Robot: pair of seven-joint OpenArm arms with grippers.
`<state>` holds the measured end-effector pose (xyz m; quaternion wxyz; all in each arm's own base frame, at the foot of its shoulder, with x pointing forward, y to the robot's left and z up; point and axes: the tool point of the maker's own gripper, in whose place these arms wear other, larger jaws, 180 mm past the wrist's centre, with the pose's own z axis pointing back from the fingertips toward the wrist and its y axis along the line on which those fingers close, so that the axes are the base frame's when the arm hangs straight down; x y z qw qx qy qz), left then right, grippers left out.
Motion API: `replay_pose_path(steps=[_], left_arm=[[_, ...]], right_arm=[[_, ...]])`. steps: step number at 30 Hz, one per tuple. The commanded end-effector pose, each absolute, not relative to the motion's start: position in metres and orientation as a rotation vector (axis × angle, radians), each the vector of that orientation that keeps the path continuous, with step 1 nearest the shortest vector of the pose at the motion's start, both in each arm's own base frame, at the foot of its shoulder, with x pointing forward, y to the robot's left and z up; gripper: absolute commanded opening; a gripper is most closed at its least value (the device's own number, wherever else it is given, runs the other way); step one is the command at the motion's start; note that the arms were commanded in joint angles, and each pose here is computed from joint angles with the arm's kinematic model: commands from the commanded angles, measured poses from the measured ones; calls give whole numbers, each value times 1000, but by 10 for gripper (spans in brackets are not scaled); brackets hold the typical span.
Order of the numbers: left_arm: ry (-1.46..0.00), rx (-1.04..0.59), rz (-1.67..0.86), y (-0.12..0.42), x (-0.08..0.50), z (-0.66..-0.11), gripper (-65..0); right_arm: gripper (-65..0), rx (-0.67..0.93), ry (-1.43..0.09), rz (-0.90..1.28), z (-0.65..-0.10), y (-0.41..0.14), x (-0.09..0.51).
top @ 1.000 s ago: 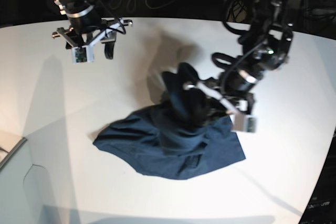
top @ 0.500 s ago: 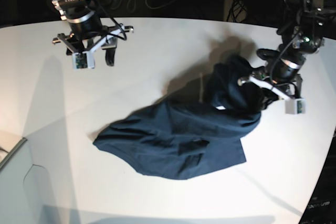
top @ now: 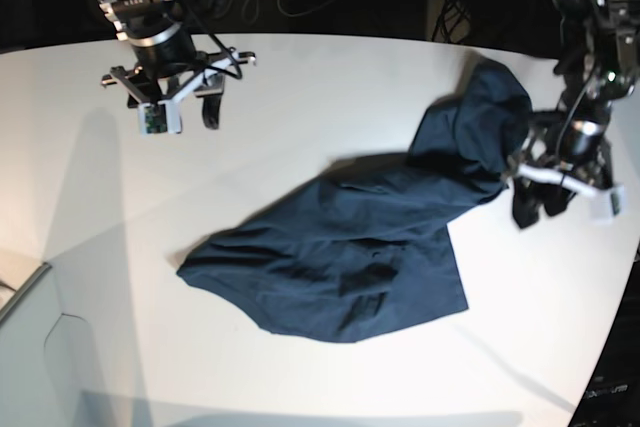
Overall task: Layout the t-shirt on the table in an organized manner, then fold the t-shirt properly
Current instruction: 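Lift the grasped fabric with the left gripper and drop it onto the shirt, then lower the left gripper into the shirt center and grasp fabric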
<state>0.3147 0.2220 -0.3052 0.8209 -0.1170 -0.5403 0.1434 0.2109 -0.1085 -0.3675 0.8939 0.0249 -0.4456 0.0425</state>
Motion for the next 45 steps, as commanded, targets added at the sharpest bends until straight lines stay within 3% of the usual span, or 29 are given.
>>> replay_pose_path(steps=[1,14,20,32,43,45], left_arm=[[-1210,-265,307,221,332,-291,-348],[-1006,-291,144,107,443,-367,-348],[-1034,-274,137,73,473,-378,-348],[-1046,-199,158,88,487,-406,-348],[-1029,-228,149,69,490,-408,-354],[-1016,-227,150,67,489,-412,-395]], right_arm=[[-359,61,-972,97,-356,-106,218],[-359,84,-969,112,-358,-97,219],[-359,80,-942,110,-368,-99,215],[-359,75,-937,112,-369,-100,214],[-359,77,-935,112,-369,-99,213],[-359,76,-934,111,-370,-100,212]])
